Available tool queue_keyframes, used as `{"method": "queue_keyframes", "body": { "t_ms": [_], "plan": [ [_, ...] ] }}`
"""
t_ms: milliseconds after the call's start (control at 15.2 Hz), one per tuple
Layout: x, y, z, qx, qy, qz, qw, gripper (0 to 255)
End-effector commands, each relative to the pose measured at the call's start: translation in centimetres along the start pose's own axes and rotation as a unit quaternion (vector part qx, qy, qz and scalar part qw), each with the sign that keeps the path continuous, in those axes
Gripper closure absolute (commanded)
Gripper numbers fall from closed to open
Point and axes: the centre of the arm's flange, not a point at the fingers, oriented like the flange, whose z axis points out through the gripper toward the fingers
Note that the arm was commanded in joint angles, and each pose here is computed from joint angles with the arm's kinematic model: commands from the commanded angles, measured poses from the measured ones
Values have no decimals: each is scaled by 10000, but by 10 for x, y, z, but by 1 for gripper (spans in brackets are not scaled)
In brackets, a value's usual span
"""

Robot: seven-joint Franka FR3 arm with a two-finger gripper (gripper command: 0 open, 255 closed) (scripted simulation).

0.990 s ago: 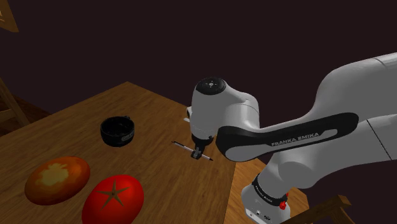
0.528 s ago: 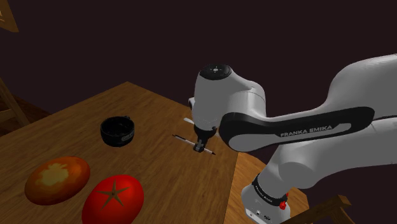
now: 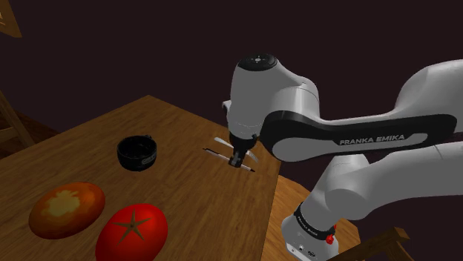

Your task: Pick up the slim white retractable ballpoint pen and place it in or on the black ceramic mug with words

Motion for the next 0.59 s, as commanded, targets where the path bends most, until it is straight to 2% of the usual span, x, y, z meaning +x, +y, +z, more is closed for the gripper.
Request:
{"method": "queue_keyframes", "body": {
  "t_ms": [0,528],
  "plan": [
    [-2,2,-12,0,-2,0,10000,255],
    [-4,14,-53,0,-2,0,10000,255]
  ]
}}
